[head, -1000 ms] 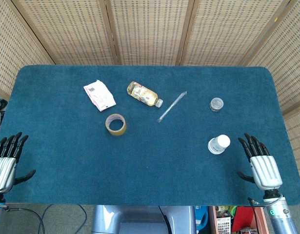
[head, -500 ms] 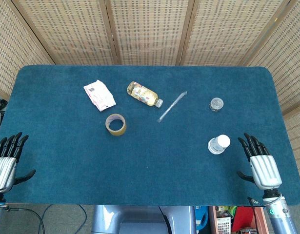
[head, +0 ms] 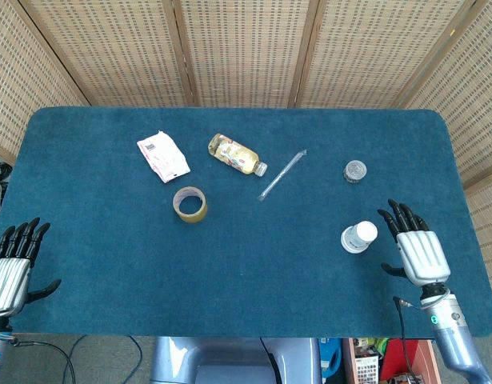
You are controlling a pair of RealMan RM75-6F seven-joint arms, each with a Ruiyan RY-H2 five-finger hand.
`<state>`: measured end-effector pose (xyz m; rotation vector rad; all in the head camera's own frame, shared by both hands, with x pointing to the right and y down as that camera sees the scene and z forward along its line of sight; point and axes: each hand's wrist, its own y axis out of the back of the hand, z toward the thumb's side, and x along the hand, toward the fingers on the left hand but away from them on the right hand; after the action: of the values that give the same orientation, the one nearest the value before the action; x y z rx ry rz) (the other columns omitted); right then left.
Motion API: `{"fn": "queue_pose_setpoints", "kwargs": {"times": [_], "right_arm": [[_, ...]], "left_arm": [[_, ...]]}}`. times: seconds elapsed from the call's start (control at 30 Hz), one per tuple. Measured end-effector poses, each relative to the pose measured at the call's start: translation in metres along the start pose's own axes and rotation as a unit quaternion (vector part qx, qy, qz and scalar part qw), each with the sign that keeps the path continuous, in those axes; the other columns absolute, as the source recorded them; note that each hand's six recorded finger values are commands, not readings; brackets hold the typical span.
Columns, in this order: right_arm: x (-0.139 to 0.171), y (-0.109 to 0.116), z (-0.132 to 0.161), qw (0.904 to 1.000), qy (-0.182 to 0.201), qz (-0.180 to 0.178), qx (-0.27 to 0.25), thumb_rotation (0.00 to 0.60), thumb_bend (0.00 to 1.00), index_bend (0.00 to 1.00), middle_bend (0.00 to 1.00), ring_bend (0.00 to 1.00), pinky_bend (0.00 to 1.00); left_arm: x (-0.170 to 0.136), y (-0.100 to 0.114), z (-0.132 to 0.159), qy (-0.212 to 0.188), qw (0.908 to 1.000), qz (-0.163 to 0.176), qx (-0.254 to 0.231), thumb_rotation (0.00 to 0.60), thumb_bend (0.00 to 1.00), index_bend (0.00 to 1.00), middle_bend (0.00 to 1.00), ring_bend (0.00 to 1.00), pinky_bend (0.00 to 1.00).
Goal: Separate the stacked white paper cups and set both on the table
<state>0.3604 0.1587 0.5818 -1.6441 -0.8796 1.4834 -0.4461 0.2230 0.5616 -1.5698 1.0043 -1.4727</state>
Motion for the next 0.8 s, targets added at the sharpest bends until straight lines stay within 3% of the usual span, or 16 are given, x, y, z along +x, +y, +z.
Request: {"fn": "queue_pose_setpoints", "kwargs": {"times": [0.27, 0.8], "right_arm": [[-0.029, -0.001, 0.013, 0.9982, -0.015, 0.053, 0.023, 0.6, 0.13, 0.18, 0.04, 0.0, 0.25], [-0.059, -0.037, 0.022, 0.9891, -0.04, 0.135, 0.042, 0.6, 0.13, 0.2, 0.07, 0.0, 0.26]], "left_arm": [[0.0, -0.002, 0.0, -0.001, 1.0, -0.003, 0.0, 0.6, 0.18, 0.0, 0.0, 0.0, 0.0], [0.001, -0.003, 0.0, -0.003, 1.0, -0.005, 0.002, 0.6, 0.18, 0.0, 0.0, 0.0, 0.0]]}}
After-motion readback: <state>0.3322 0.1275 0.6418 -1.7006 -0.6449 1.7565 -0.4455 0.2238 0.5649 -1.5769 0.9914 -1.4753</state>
